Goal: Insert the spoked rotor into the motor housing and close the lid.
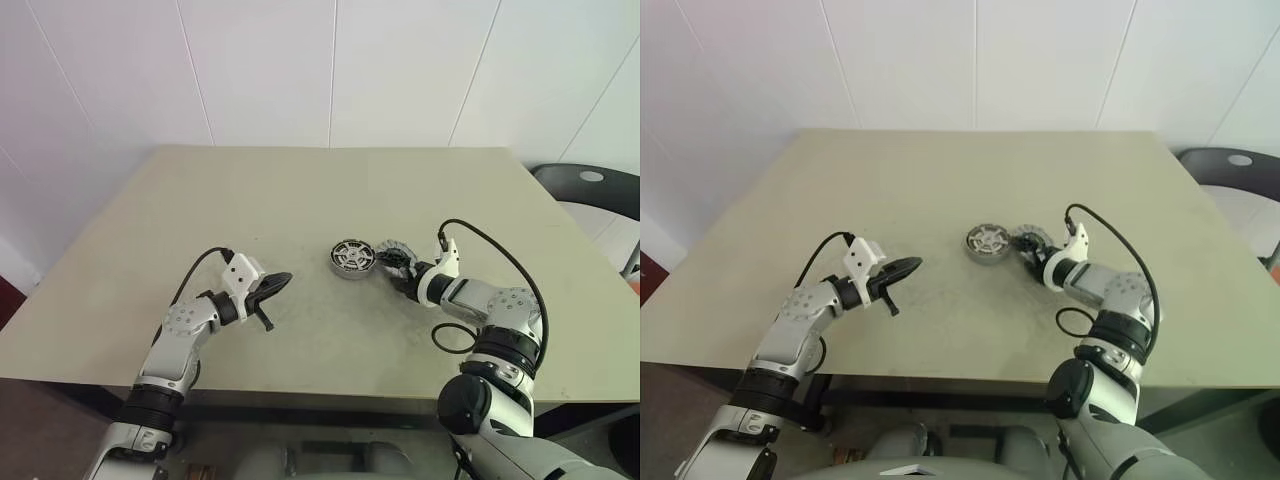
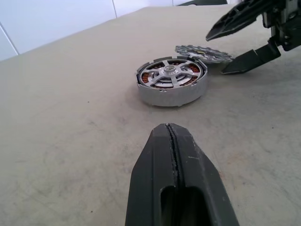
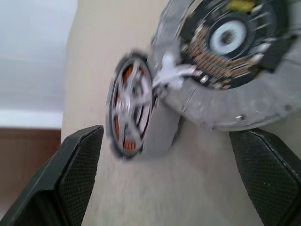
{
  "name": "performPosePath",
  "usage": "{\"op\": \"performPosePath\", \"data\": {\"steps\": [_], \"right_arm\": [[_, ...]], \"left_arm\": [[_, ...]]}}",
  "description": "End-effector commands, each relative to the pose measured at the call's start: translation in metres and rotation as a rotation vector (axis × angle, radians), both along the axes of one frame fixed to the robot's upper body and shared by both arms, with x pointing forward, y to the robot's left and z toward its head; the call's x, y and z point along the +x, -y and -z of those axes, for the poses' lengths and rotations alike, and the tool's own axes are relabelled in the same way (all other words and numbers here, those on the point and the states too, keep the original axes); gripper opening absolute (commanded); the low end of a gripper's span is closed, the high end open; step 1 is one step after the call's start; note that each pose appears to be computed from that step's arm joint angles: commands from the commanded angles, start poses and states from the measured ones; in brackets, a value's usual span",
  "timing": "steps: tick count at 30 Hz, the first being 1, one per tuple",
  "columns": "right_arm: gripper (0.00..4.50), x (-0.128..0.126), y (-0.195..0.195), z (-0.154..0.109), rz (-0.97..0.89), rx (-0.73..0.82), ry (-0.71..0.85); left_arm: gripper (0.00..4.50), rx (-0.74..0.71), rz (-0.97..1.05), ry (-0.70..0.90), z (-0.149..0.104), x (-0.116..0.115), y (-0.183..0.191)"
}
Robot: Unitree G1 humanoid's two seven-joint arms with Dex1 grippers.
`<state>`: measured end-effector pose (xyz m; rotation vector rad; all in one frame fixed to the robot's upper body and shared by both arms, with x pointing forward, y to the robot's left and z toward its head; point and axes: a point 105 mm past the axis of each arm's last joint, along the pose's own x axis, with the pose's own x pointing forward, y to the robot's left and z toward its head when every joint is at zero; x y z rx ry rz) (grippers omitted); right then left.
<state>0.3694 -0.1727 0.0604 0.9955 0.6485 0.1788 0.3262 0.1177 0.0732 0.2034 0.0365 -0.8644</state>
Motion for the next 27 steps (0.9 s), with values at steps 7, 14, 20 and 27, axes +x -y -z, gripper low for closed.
{"op": "performPosePath", "data": {"steps": [7,14,20,27], "right_arm": [[4.44,0.022,0.026,-0.022,0.201,0.007,0.113],[3.85,0.025,0.002,-0.023,0.162,0.075,0.115],[1.92,0.019,-0.019,-0.015,0.071,0.083,0.072],[0.97,0.022,-0.024,-0.027,0.065,0.129,0.122]], "left_arm": [[0.0,0.002,0.008,0.055,-0.014,0.005,0.002],[0.0,0.007,0.005,0.055,-0.013,0.006,0.002],[0.0,0.014,-0.001,0.056,-0.012,0.007,0.001],[0.0,0.017,-0.001,0.054,-0.011,0.007,0.001]]}}
